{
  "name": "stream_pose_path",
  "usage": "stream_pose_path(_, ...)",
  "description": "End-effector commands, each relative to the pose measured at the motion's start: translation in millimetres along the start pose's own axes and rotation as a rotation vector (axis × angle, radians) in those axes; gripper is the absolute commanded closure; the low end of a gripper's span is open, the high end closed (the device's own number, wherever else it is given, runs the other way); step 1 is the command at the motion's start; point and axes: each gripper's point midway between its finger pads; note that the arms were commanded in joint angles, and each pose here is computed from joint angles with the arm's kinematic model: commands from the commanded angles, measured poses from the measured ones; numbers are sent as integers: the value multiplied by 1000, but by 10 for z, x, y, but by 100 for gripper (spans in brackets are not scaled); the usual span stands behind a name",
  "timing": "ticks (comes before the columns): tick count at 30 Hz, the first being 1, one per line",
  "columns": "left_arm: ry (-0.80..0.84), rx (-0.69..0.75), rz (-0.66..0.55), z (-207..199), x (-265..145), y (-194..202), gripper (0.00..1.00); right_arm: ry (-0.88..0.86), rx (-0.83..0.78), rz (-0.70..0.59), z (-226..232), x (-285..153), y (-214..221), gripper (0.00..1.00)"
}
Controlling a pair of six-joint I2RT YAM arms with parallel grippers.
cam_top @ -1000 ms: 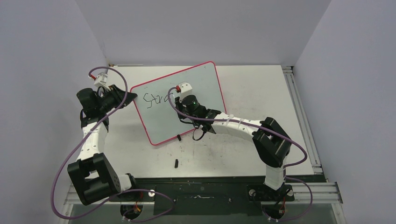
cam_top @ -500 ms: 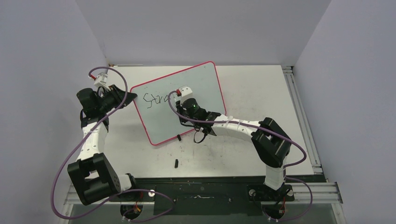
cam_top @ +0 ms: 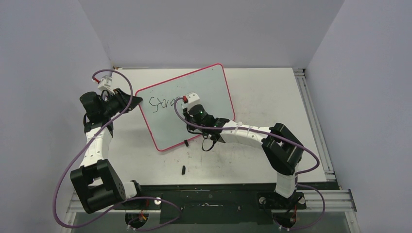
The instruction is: Write a sentence on the whiteboard
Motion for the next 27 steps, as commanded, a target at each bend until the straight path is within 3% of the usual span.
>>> stream_pose_path(1, 20, 60, -34, -120, -44, -111, 80, -4, 5, -121, 50, -238, -606, 95)
stream_pose_path(14, 17, 58, -33, -111, -42, -107, 80, -2, 0, -142, 60, -133, -817, 95)
stream_pose_path(27, 19, 57, -31, -112, -41, -104, 80, -2, 11, -99, 49, 13, -708, 95)
Point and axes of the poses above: each gripper's point midway between its finger pads, its own x axis out along the fingers, its own z axis along the line the jaws close on, y = z × x, and after that the axes turned 9 degrees about -x, right-handed
